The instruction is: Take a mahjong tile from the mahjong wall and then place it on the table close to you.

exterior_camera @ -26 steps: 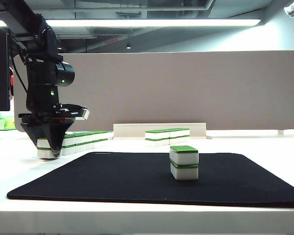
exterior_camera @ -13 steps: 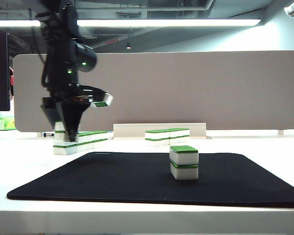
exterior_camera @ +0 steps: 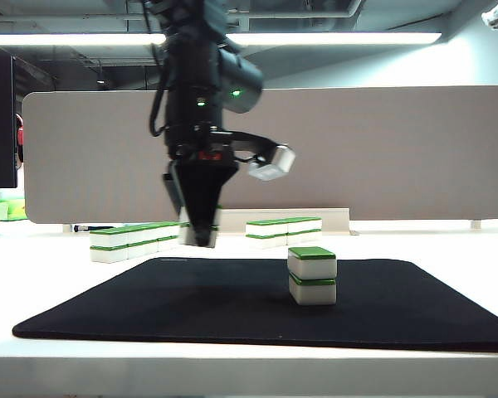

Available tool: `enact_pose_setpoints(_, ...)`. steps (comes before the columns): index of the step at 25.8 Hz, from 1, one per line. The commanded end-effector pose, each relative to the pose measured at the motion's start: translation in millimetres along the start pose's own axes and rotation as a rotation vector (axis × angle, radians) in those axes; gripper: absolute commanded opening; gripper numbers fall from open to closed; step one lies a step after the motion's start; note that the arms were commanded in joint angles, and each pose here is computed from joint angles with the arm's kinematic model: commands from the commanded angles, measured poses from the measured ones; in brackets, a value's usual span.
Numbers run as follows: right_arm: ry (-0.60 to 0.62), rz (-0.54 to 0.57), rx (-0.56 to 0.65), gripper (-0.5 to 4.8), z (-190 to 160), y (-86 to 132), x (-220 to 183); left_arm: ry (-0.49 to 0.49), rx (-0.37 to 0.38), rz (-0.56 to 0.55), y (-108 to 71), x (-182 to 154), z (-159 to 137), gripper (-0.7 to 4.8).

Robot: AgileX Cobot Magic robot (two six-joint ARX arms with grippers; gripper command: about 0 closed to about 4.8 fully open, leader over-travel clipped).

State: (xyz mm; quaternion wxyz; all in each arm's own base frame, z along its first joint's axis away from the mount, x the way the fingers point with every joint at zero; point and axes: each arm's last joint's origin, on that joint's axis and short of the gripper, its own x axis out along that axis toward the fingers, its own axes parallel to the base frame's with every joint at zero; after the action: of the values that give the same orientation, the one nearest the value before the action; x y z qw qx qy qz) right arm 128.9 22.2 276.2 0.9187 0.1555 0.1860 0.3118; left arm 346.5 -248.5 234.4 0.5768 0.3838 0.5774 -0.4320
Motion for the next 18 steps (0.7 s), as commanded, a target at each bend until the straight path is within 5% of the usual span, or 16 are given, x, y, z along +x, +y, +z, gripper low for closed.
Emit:
enact_pose_setpoints(1,-0.016,0.002,-0.016,-0.01,3,1,-1,-0.014,0.083,0.0,-25.8,2,18,1.28)
enact_pose_setpoints(5,-0.018,0.003,-0.018,-0.01,3,1,-1,-0.001,0.135,-0.028,-43.9,15,33,1.28)
enact_pose_setpoints(18,-0.019,0.003,-0.018,-0.01,3,1,-1,-0.042,0.136,-0.063,-42.2,26,40,1.28)
